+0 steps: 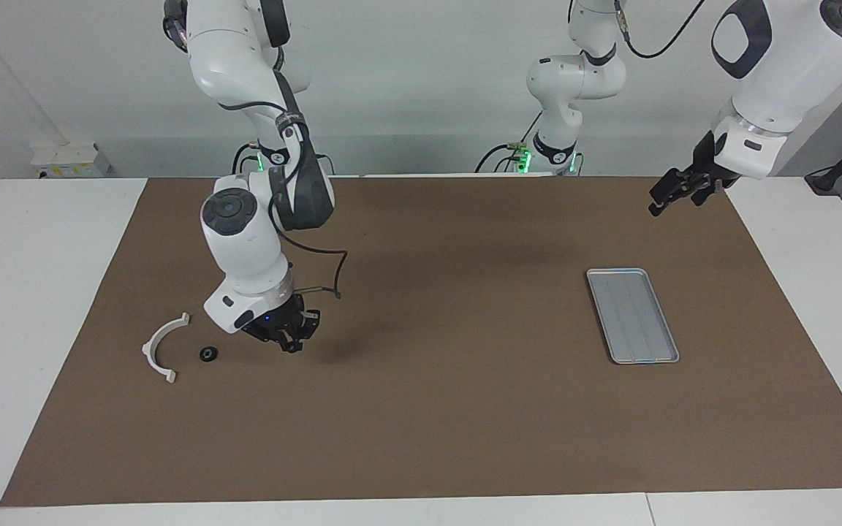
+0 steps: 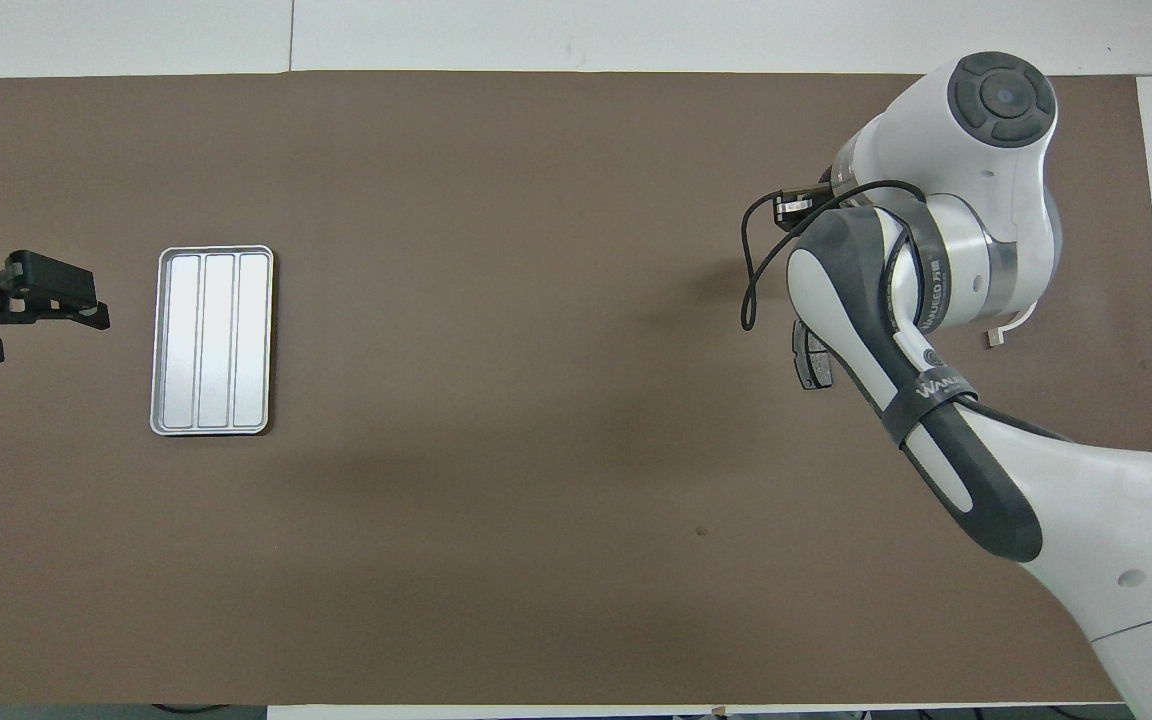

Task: Place bearing gear from tray to pile
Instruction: 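Carry the gear with the right gripper to the arch and lower it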

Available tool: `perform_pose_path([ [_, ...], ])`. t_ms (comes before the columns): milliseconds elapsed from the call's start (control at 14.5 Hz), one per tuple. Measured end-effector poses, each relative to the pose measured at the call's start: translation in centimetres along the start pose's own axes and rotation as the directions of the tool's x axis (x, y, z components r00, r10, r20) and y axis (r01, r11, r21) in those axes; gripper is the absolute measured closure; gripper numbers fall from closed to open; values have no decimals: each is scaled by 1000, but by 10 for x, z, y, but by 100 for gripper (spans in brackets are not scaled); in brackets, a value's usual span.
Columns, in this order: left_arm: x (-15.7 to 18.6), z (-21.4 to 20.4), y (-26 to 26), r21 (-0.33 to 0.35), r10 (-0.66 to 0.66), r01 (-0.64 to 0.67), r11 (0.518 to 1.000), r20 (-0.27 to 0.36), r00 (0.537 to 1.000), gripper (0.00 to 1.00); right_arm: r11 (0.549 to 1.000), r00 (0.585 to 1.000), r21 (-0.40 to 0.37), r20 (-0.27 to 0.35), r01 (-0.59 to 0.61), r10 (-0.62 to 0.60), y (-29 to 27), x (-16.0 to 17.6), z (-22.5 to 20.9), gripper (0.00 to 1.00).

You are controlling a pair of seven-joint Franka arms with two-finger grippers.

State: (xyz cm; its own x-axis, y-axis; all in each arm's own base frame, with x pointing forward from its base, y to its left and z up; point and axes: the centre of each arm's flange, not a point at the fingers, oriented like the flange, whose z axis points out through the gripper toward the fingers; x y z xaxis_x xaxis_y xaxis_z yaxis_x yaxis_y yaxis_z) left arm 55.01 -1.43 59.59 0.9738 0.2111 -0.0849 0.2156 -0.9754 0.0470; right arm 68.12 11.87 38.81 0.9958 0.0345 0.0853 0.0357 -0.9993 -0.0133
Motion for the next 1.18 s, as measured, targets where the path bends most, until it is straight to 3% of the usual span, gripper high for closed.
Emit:
perform_pose_path([
  [346,0,0,0,0,0,0,1000,0,1000,0,999,998,-8,-31,47,-48,52,3,30,76],
  [691,0,0,0,0,0,0,1000,0,1000,0,995,994,-1,-6,105,-105,101,-7,62,76],
  [1175,0,0,0,0,0,0,1000,-1,1000,0,993,993,15,29,115,-115,106,-27,89,76],
])
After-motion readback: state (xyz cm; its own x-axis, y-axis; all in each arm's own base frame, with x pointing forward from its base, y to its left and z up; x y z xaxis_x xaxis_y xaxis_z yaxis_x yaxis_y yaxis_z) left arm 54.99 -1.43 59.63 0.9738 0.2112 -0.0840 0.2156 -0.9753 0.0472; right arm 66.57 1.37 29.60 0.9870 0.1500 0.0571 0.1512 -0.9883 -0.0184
